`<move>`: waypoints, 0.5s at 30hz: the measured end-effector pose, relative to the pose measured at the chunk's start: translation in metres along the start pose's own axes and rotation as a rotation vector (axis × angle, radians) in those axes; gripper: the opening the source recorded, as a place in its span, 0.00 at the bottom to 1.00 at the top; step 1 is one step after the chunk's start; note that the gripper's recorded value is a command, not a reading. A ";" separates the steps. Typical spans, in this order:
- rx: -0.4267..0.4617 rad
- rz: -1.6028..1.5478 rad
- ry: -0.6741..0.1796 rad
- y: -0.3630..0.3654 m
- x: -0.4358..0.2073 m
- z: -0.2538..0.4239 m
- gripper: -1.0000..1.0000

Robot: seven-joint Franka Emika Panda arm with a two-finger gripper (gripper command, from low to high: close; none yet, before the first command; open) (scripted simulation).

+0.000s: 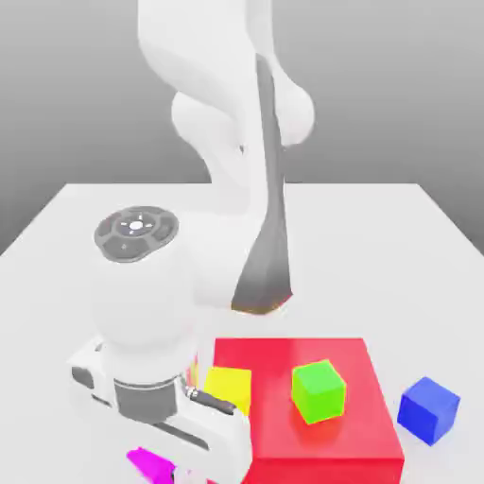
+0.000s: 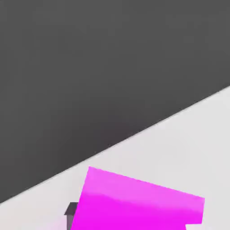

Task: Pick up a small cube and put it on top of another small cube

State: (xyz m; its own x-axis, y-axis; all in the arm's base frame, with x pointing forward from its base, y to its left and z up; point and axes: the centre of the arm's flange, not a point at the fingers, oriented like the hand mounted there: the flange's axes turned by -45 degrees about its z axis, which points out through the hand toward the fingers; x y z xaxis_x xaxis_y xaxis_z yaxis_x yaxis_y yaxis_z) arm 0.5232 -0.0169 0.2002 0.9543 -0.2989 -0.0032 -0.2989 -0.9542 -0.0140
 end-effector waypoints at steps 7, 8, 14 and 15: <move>0.002 -0.503 -0.005 -0.151 -0.115 -0.029 0.00; -0.001 -0.583 -0.004 -0.170 -0.136 -0.029 0.00; -0.014 -0.801 -0.002 -0.220 -0.195 0.019 1.00; -0.014 -0.801 -0.002 -0.220 -0.195 0.019 1.00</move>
State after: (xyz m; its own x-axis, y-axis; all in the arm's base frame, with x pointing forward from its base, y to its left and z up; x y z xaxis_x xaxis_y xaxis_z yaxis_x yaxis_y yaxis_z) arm 0.4029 0.2519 0.1849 0.8790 0.4768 0.0007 0.4768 -0.8790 0.0001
